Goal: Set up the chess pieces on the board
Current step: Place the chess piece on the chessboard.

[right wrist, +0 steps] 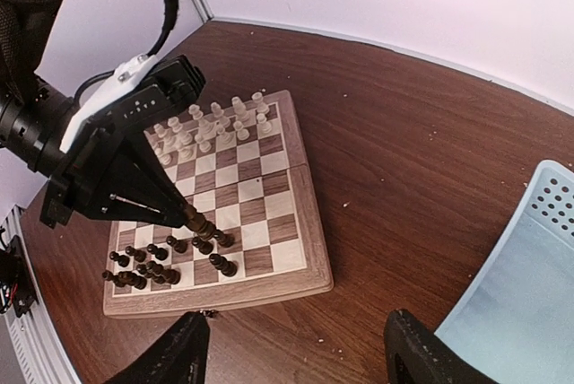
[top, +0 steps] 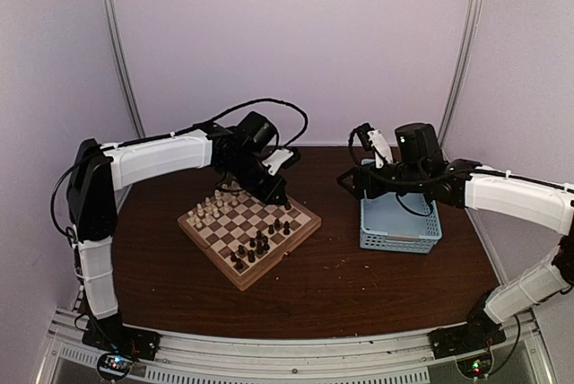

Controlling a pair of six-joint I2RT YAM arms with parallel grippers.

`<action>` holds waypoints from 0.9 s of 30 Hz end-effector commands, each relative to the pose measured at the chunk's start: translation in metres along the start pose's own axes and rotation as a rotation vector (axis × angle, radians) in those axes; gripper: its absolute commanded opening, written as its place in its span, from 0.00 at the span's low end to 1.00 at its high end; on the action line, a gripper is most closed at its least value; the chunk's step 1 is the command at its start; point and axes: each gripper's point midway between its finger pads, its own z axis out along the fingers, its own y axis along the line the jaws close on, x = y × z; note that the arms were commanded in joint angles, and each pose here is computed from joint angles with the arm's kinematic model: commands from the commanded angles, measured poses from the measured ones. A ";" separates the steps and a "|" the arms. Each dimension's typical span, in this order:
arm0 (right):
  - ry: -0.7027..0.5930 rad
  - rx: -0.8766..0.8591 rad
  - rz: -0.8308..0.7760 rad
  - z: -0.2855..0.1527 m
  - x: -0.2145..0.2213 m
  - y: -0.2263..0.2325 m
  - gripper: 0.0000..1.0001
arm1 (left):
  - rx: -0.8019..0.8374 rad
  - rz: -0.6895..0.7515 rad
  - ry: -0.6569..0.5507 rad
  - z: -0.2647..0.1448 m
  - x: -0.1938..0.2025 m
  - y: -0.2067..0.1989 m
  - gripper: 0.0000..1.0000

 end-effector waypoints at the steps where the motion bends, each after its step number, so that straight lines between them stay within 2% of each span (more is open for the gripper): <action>1: -0.089 0.039 0.027 -0.015 -0.014 -0.011 0.70 | -0.021 0.083 0.023 0.010 -0.006 -0.006 0.04; 9: -0.086 0.043 0.035 -0.020 -0.008 -0.018 0.70 | -0.007 0.106 0.045 0.031 -0.014 -0.013 0.05; 16: -0.091 0.049 0.028 -0.025 -0.005 -0.021 0.70 | -0.037 0.105 0.136 0.052 -0.006 -0.005 0.05; 27: -0.094 0.059 0.037 -0.027 -0.002 -0.028 0.71 | -0.085 0.111 0.207 0.064 0.006 0.006 0.05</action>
